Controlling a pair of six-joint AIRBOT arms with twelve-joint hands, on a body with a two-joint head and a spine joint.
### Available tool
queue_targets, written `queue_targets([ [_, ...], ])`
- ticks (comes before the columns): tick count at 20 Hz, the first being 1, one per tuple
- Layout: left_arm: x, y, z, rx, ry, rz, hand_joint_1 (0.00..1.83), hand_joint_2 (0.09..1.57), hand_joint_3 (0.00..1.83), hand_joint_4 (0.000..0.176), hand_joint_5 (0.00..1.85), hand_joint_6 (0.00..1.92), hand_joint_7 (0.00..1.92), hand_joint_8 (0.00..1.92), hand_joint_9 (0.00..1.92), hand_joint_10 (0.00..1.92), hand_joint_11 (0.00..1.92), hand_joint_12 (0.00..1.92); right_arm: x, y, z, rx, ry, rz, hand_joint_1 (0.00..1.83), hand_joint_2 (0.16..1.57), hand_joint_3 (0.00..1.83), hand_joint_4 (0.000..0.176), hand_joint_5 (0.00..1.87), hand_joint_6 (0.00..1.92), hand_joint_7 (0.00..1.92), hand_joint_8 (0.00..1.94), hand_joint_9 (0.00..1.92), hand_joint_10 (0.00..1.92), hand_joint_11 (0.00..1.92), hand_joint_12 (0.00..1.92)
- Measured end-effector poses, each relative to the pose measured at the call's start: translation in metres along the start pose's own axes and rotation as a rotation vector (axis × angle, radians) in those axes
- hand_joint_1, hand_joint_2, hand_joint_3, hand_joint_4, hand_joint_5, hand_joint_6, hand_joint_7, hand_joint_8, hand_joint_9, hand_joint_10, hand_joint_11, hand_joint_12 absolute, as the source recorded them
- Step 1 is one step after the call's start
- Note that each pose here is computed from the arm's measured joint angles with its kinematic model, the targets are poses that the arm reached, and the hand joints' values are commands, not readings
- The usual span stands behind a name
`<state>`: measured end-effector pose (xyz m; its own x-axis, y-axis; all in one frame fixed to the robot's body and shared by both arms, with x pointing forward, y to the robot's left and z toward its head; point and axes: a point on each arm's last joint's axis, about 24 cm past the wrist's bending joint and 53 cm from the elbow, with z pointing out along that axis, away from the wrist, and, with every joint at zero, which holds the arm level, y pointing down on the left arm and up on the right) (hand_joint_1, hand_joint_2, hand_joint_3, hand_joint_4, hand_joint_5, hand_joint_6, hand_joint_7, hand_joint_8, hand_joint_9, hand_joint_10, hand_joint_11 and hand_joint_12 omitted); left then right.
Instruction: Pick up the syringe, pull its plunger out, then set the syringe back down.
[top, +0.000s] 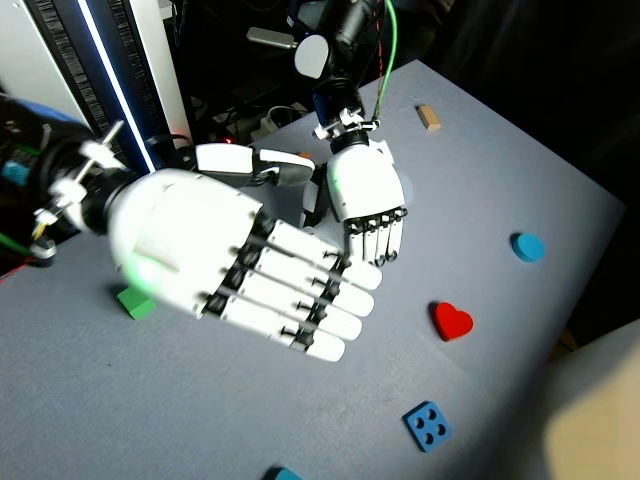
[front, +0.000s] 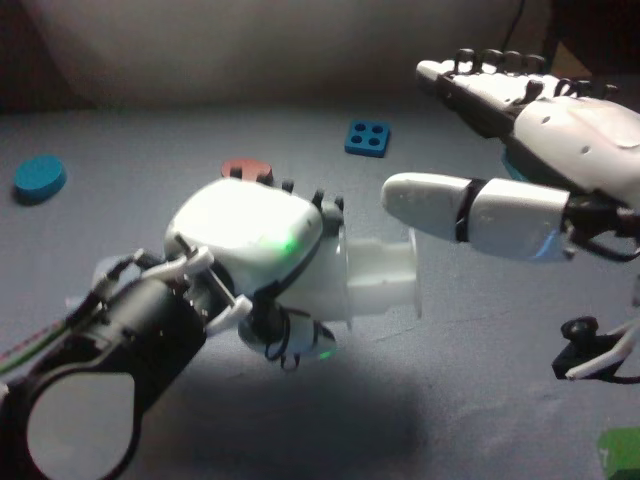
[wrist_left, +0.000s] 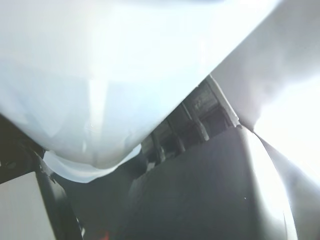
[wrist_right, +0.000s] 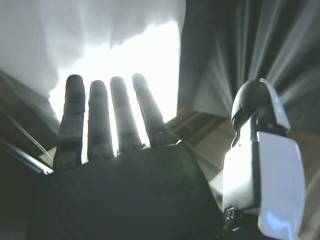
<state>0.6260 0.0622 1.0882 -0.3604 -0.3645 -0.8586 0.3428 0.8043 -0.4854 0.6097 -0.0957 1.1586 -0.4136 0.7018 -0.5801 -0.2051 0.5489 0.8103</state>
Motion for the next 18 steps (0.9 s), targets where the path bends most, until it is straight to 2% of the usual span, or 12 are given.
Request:
queue_targets([
  [4, -0.009, -0.019, 0.007, 0.082, 0.038, 0.073, 1.49, 1.1, 0.0, 0.0, 0.93, 0.89, 0.96, 0.96, 0.96, 1.09, 0.76, 1.58, -0.016, 0.015, -0.007, -0.057, 0.041, 0.097, 0.5, 1.03, 0.0, 0.0, 0.02, 0.0, 0.0, 0.0, 0.0, 0.0, 0.0, 0.08],
  [6, -0.013, -0.029, 0.008, 0.117, 0.048, 0.105, 1.49, 1.1, 0.0, 0.0, 0.94, 0.87, 0.98, 0.95, 0.96, 1.09, 0.75, 1.57, -0.024, 0.017, -0.011, -0.067, 0.062, 0.145, 0.74, 1.01, 0.0, 0.0, 0.03, 0.01, 0.01, 0.0, 0.01, 0.0, 0.0, 0.07],
  [7, -0.013, -0.03, 0.008, 0.125, 0.056, 0.115, 1.4, 1.1, 0.0, 0.0, 0.95, 0.91, 0.98, 0.96, 0.95, 1.19, 0.77, 1.3, -0.025, 0.018, -0.014, -0.074, 0.083, 0.152, 0.78, 1.04, 0.01, 0.0, 0.05, 0.01, 0.02, 0.01, 0.03, 0.01, 0.01, 0.08],
  [8, -0.015, -0.03, 0.008, 0.129, 0.063, 0.124, 1.47, 1.11, 0.0, 0.0, 0.94, 0.9, 0.94, 0.97, 0.95, 1.14, 0.76, 1.51, -0.023, 0.02, -0.018, -0.09, 0.106, 0.146, 0.79, 1.06, 0.0, 0.0, 0.08, 0.0, 0.04, 0.0, 0.05, 0.0, 0.0, 0.19],
  [9, -0.016, -0.029, 0.008, 0.128, 0.064, 0.125, 1.49, 1.11, 0.0, 0.0, 0.92, 0.91, 0.92, 0.98, 0.94, 1.16, 0.77, 1.56, -0.02, 0.019, -0.02, -0.096, 0.123, 0.136, 0.82, 1.06, 0.0, 0.0, 0.09, 0.0, 0.06, 0.0, 0.07, 0.01, 0.0, 0.23],
  [10, -0.02, -0.029, 0.008, 0.128, 0.061, 0.132, 1.4, 1.12, 0.0, 0.0, 0.93, 0.96, 0.92, 0.99, 0.92, 1.28, 0.79, 1.35, -0.017, 0.017, -0.021, -0.092, 0.134, 0.135, 0.86, 1.04, 0.0, 0.0, 0.09, 0.0, 0.07, 0.0, 0.08, 0.0, 0.0, 0.22],
  [11, -0.024, -0.028, 0.008, 0.127, 0.06, 0.134, 1.47, 1.12, 0.0, 0.0, 0.89, 0.95, 0.91, 0.99, 0.91, 1.21, 0.79, 1.54, -0.015, 0.014, -0.021, -0.083, 0.142, 0.145, 0.91, 1.02, 0.0, 0.0, 0.09, 0.0, 0.08, 0.01, 0.09, 0.0, 0.0, 0.21],
  [12, -0.027, -0.027, 0.008, 0.125, 0.051, 0.137, 1.49, 1.12, 0.0, 0.0, 0.89, 0.93, 0.91, 1.03, 0.91, 1.19, 0.78, 1.57, -0.015, 0.012, -0.02, -0.081, 0.143, 0.156, 0.93, 1.01, 0.0, 0.0, 0.11, 0.0, 0.11, 0.01, 0.11, 0.01, 0.0, 0.26],
  [13, -0.03, -0.025, 0.007, 0.122, 0.047, 0.14, 1.4, 1.12, 0.0, 0.0, 0.96, 0.89, 0.89, 1.11, 0.91, 1.25, 0.84, 1.31, -0.018, 0.009, -0.019, -0.075, 0.138, 0.179, 0.97, 0.99, 0.0, 0.0, 0.17, 0.0, 0.19, 0.01, 0.18, 0.0, 0.0, 0.38],
  [14, -0.03, -0.024, 0.007, 0.12, 0.048, 0.141, 1.38, 1.13, 0.0, 0.0, 0.94, 0.9, 0.88, 1.15, 0.92, 1.26, 0.88, 1.19, -0.019, 0.006, -0.019, -0.068, 0.135, 0.19, 0.98, 0.97, 0.0, 0.0, 0.2, 0.0, 0.22, 0.0, 0.21, 0.0, 0.0, 0.49],
  [15, -0.03, -0.024, 0.007, 0.12, 0.049, 0.142, 1.47, 1.12, 0.01, 0.0, 0.92, 0.85, 0.86, 1.17, 0.93, 1.16, 0.78, 1.49, -0.022, 0.0, -0.019, -0.053, 0.132, 0.211, 1.0, 0.97, 0.0, 0.0, 0.21, 0.0, 0.24, 0.0, 0.22, 0.01, 0.0, 0.54],
  [18, -0.031, -0.027, 0.008, 0.129, 0.051, 0.143, 1.49, 1.12, 0.0, 0.0, 0.93, 0.83, 0.86, 1.17, 0.92, 1.13, 0.78, 1.56, -0.023, -0.008, -0.018, -0.029, 0.138, 0.272, 1.03, 0.98, 0.0, 0.0, 0.22, 0.0, 0.22, 0.0, 0.19, 0.0, 0.0, 0.42],
])
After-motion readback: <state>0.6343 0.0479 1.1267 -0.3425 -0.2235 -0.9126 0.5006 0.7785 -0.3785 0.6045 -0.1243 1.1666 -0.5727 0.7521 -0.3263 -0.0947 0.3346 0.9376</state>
